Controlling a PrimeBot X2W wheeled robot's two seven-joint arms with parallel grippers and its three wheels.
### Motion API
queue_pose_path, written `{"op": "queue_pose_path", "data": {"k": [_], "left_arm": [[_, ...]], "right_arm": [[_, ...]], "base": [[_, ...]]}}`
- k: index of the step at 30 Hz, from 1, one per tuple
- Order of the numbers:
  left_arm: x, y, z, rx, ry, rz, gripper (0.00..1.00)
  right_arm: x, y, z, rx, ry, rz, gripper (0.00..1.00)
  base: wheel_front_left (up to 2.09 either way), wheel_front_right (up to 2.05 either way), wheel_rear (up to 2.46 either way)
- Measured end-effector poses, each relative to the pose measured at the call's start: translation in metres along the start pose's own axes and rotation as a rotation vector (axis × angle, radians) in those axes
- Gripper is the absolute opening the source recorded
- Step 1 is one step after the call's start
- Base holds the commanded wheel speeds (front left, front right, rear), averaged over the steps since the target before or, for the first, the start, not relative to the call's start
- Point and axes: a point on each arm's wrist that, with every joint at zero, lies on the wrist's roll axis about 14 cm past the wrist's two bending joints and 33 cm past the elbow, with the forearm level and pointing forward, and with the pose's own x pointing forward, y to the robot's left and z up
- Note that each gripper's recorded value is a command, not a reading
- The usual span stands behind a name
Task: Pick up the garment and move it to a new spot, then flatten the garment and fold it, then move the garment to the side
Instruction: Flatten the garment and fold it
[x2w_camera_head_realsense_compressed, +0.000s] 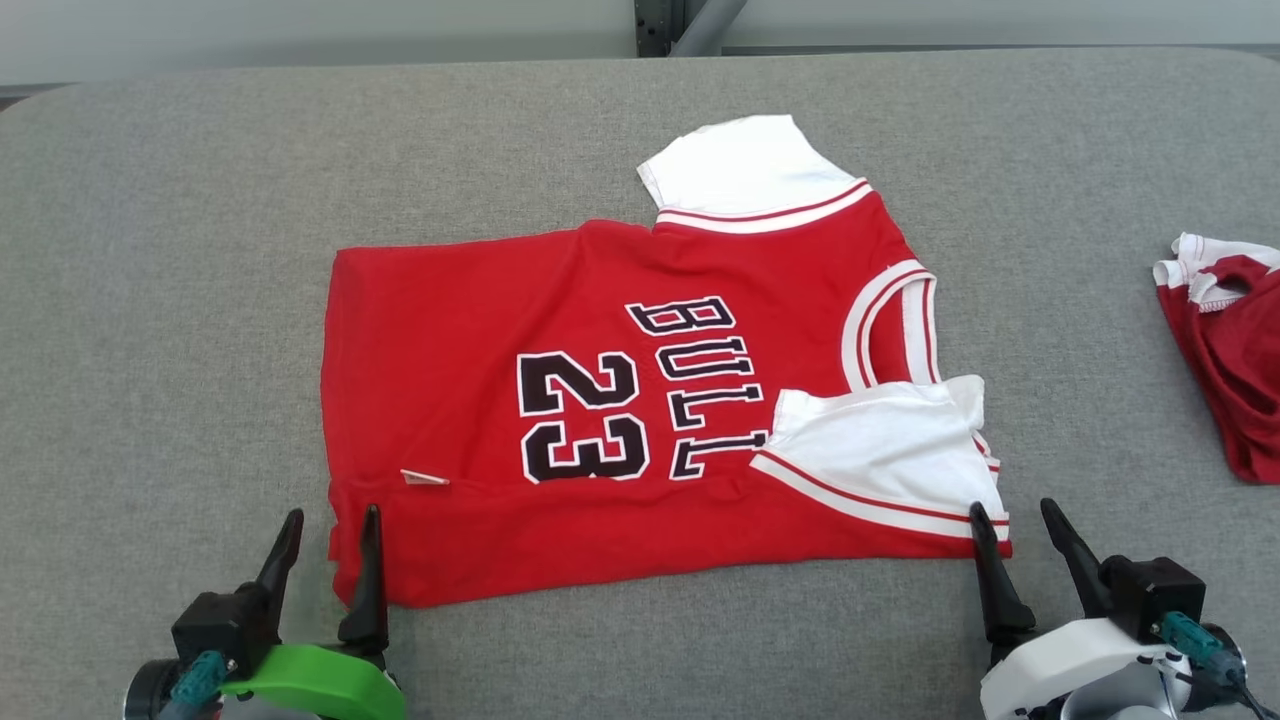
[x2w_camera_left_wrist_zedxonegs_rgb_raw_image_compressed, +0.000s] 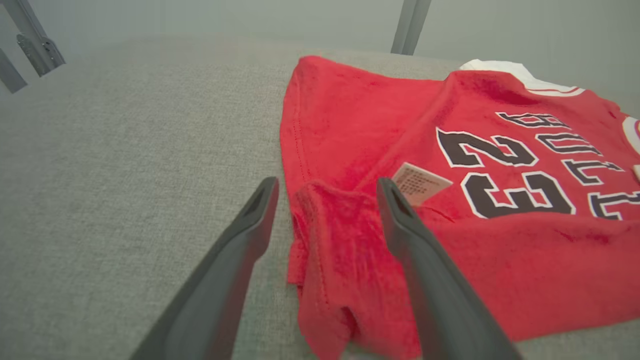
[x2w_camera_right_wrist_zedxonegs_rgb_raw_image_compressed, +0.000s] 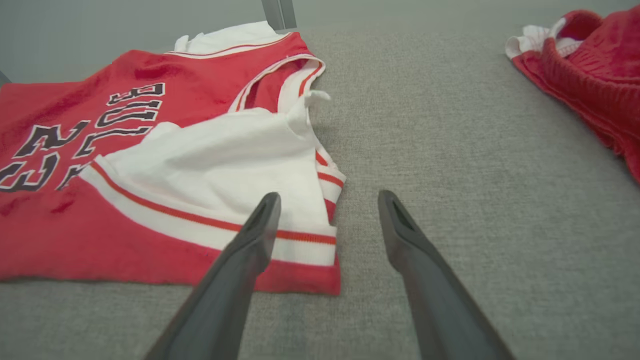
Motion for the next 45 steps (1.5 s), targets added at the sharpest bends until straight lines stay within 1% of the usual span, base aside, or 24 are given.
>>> {"op": "queue_pose_path", "data": {"k": [4, 7, 12, 13, 14, 15, 16, 23, 28, 33, 37, 38, 39, 40, 43, 45], "left_arm": [[-0.009, 0.008, -0.033, -0.042, 0.101, 0.034, 1.00], [-0.016, 0.015, -0.059, -0.077, 0.198, 0.059, 1.00], [-0.015, 0.016, -0.073, -0.117, 0.267, 0.062, 1.00], [-0.014, 0.016, -0.075, -0.126, 0.279, 0.062, 1.00], [-0.014, 0.016, -0.076, -0.131, 0.285, 0.063, 0.94], [-0.013, 0.016, -0.076, -0.136, 0.287, 0.064, 0.44], [-0.013, 0.016, -0.076, -0.140, 0.291, 0.063, 0.00], [-0.009, 0.019, -0.068, -0.133, 0.287, 0.043, 0.00], [-0.014, 0.027, -0.059, -0.096, 0.305, 0.023, 0.00], [-0.027, 0.030, -0.061, -0.088, 0.363, 0.020, 0.00], [-0.030, 0.024, -0.061, -0.087, 0.390, 0.006, 0.00], [-0.030, 0.022, -0.062, -0.083, 0.397, 0.003, 0.82], [-0.030, 0.019, -0.062, -0.086, 0.399, -0.006, 1.00], [-0.029, 0.015, -0.060, -0.101, 0.393, -0.013, 1.00], [-0.023, 0.008, -0.045, -0.120, 0.316, -0.024, 1.00], [-0.018, 0.006, -0.028, -0.123, 0.233, -0.025, 1.00]], "right_arm": [[-0.002, -0.003, -0.025, 0.034, 0.075, -0.020, 1.00], [0.001, -0.004, -0.035, 0.048, 0.107, -0.026, 1.00], [0.005, 0.000, -0.037, 0.060, 0.117, -0.013, 1.00], [0.005, 0.002, -0.038, 0.062, 0.120, -0.008, 0.45], [0.006, 0.003, -0.038, 0.067, 0.121, -0.004, 0.02], [0.006, 0.004, -0.038, 0.073, 0.123, 0.001, 0.00], [0.006, 0.006, -0.039, 0.079, 0.125, 0.004, 0.00], [0.002, 0.012, -0.034, 0.121, 0.110, 0.020, 0.00], [-0.022, 0.019, -0.036, 0.152, 0.119, 0.020, 0.00], [-0.050, 0.024, -0.044, 0.177, 0.167, 0.001, 0.00], [-0.050, 0.017, -0.041, 0.173, 0.172, -0.022, 0.00], [-0.048, 0.016, -0.041, 0.170, 0.175, -0.023, 0.15], [-0.046, 0.016, -0.040, 0.167, 0.172, -0.022, 0.78], [-0.043, 0.017, -0.039, 0.163, 0.172, -0.017, 1.00], [-0.033, 0.017, -0.022, 0.129, 0.122, 0.001, 1.00], [-0.028, 0.014, -0.006, 0.095, 0.071, 0.011, 1.00]], "base": [[0.00, 0.00, 0.00], [0.00, 0.00, 0.00], [0.00, 0.00, 0.00], [0.00, 0.00, 0.00], [0.00, 0.00, 0.00], [0.00, 0.00, 0.00], [0.00, 0.00, 0.00], [0.00, 0.00, 0.00], [0.00, 0.00, 0.00], [0.00, 0.00, 0.00], [0.00, 0.00, 0.00], [0.00, 0.00, 0.00], [0.00, 0.00, 0.00], [0.00, 0.00, 0.00], [0.00, 0.00, 0.00], [0.00, 0.00, 0.00]]}}
